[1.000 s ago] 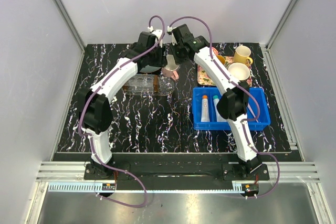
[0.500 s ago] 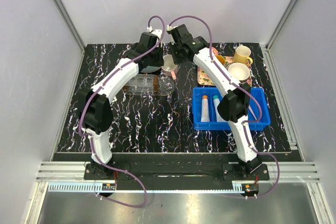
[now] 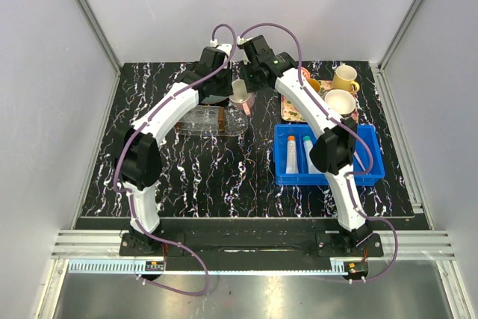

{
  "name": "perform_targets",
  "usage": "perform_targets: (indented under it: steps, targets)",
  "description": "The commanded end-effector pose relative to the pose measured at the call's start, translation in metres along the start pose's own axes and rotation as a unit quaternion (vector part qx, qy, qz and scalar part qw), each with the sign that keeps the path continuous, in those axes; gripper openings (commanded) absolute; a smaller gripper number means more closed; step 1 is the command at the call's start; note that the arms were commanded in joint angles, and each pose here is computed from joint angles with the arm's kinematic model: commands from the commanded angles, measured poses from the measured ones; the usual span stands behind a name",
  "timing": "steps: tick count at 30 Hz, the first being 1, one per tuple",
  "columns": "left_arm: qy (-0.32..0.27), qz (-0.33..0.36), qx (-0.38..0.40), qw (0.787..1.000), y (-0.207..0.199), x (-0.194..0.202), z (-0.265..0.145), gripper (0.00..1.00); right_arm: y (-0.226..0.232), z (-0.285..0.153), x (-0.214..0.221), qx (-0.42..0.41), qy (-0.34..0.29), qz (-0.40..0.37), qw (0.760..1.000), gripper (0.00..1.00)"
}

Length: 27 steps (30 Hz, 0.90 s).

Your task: Prepare toiletry sets of a toothbrush and toothpaste on the tray

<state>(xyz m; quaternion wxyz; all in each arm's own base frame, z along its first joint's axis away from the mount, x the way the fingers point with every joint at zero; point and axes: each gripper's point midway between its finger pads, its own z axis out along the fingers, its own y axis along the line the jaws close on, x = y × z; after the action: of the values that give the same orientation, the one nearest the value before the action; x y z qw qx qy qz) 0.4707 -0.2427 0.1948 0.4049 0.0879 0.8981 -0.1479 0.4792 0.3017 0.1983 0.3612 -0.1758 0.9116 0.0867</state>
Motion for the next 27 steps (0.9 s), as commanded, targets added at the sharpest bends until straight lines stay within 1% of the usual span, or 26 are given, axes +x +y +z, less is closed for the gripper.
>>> perform_targets:
  steps: [1, 4, 7, 11, 16, 23, 26, 27]
  targets:
    - [-0.036, 0.001, 0.016, 0.999, -0.009, -0.029, -0.009, 0.00, -0.003, -0.054, -0.057, -0.014, -0.099, 0.000, 0.995, 0.33]
    - [-0.034, 0.001, 0.014, 0.999, -0.009, -0.028, -0.007, 0.00, -0.003, -0.056, -0.058, -0.015, -0.102, 0.000, 0.995, 0.39]
    - [-0.032, 0.000, 0.015, 0.999, -0.010, -0.027, -0.005, 0.00, -0.002, -0.056, -0.057, -0.017, -0.099, 0.000, 0.995, 0.40]
    - [-0.032, -0.001, 0.015, 0.999, -0.011, -0.029, -0.003, 0.00, -0.004, -0.057, -0.056, -0.013, -0.098, 0.000, 0.995, 0.44]
    - [-0.022, -0.002, 0.014, 1.000, -0.012, -0.028, 0.000, 0.00, -0.014, -0.063, -0.055, 0.012, -0.100, -0.010, 0.995, 0.45]
    - [-0.002, 0.004, -0.012, 1.000, -0.004, -0.021, 0.010, 0.00, -0.036, -0.068, -0.042, 0.039, -0.086, -0.009, 0.995, 0.45]
    - [0.004, 0.005, -0.016, 1.000, -0.003, -0.018, 0.013, 0.00, -0.050, -0.073, -0.036, 0.049, -0.085, -0.003, 0.995, 0.45]
    - [0.005, 0.006, -0.019, 1.000, -0.002, -0.017, 0.013, 0.00, -0.053, -0.081, -0.039, 0.050, -0.092, -0.001, 0.994, 0.44]
